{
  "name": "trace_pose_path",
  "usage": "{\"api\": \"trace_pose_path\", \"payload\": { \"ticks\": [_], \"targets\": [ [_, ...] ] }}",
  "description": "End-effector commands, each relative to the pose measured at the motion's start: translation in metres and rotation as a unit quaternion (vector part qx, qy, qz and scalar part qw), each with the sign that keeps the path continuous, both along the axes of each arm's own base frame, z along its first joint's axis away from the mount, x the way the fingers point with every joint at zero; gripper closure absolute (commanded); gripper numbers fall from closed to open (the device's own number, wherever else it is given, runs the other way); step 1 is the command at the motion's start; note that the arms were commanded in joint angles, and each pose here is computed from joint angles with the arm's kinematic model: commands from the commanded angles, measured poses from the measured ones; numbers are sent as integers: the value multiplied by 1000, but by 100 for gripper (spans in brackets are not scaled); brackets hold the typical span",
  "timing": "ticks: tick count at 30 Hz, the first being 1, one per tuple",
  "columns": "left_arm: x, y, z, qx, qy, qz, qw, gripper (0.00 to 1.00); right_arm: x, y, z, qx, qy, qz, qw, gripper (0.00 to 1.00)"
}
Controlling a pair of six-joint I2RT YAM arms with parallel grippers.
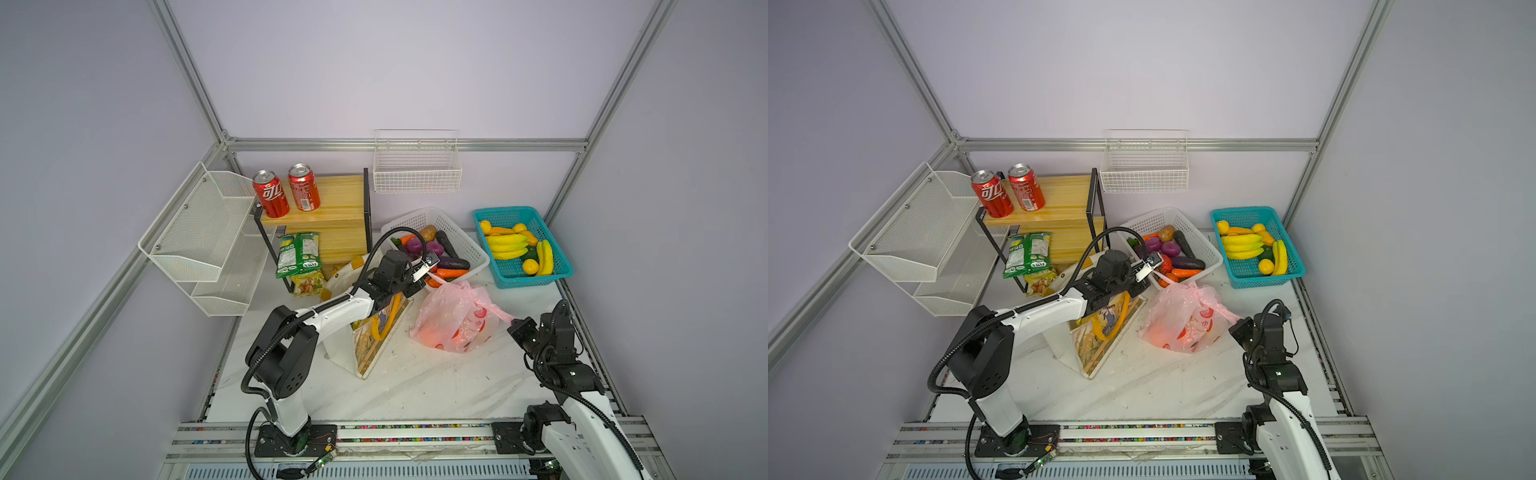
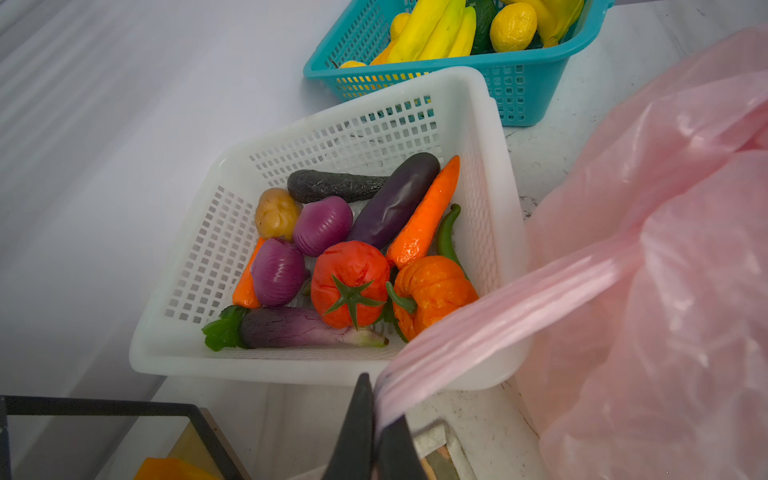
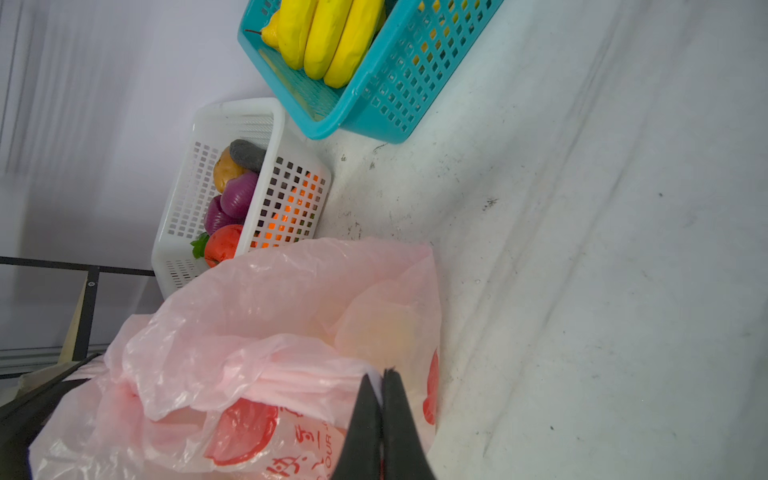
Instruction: Place the mixed food into the grocery bags and tie them
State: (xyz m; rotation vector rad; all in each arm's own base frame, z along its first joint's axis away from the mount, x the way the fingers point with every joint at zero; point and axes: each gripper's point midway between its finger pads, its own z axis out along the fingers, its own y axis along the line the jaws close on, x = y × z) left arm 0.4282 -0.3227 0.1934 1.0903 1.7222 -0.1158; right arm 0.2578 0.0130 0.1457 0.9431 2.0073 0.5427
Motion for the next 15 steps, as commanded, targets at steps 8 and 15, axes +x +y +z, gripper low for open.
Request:
{"api": "trace_pose_path", "payload": {
  "ticks": [8,15],
  "targets": [
    [15,25,23,-74,13,39,996,100,15,-12,29,-60,-47,9,997,100],
    [-21,-8,72,-202,60,-51,976,75,28,16,96,-96,-146,112,978,71]
  ]
}}
